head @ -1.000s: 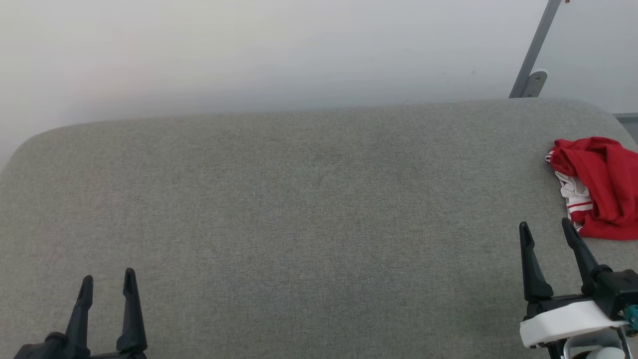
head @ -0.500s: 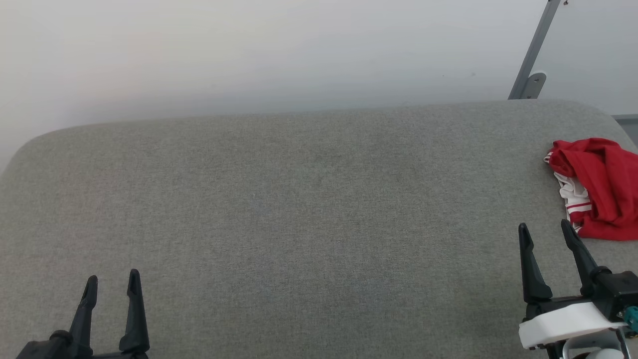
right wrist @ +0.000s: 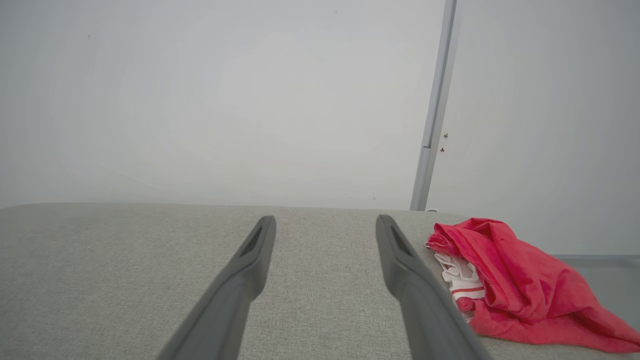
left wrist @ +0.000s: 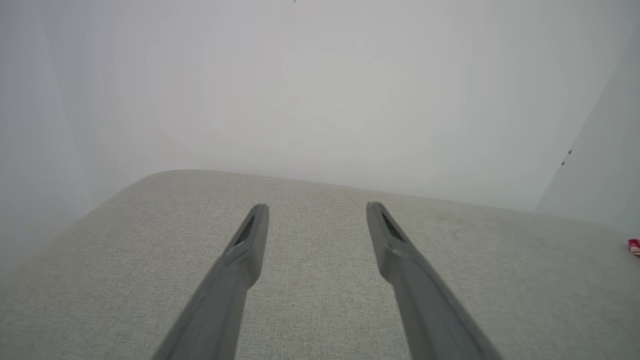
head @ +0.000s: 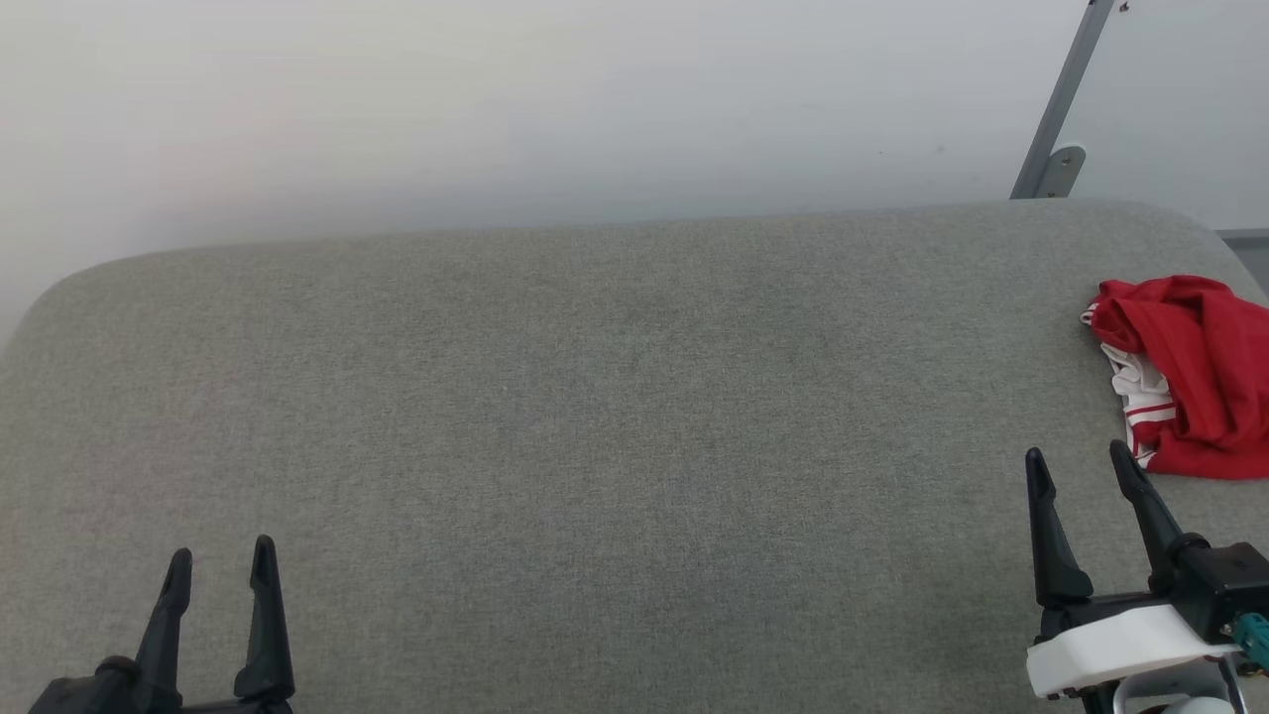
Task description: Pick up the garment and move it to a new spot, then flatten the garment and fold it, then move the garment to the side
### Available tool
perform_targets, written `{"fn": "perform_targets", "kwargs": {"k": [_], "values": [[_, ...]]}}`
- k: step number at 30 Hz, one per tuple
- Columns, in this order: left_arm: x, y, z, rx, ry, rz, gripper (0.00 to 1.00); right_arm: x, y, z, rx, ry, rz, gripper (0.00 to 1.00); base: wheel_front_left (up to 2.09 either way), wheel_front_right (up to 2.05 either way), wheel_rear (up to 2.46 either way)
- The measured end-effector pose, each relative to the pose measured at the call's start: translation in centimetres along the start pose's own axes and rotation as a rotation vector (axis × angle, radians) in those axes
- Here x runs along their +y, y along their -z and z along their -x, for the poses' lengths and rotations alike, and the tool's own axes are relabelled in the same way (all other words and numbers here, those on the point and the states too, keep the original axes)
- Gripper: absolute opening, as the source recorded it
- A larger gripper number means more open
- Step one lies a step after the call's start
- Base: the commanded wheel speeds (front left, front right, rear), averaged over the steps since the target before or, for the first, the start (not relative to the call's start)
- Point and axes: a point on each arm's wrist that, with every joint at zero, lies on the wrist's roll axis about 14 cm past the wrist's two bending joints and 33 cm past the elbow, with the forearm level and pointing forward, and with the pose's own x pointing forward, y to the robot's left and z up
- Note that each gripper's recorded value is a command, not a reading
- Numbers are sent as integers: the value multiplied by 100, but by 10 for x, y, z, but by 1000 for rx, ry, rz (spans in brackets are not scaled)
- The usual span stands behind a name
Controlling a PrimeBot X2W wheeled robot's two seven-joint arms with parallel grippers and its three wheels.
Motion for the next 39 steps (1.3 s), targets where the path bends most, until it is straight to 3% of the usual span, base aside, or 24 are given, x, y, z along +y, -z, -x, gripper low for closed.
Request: {"fn": "perform_targets", "kwargs": {"k": [6, 7, 13, 39], "values": [[3, -4, -2, -14, -16, -1, 100, 0, 2, 1, 7, 1, -2, 100, 0, 0, 0], [3, 0, -1, -3, -18, 1, 0, 0, 5, 2, 17, 2, -5, 0, 0, 0, 0], [3, 21, 7, 64, -43, 57, 0, -1, 29, 13, 98, 27, -59, 0, 0, 0, 0], [7, 29, -5, 99, -127, 470, 0, -6, 34, 4, 123, 122, -510, 0, 0, 0, 0]]}}
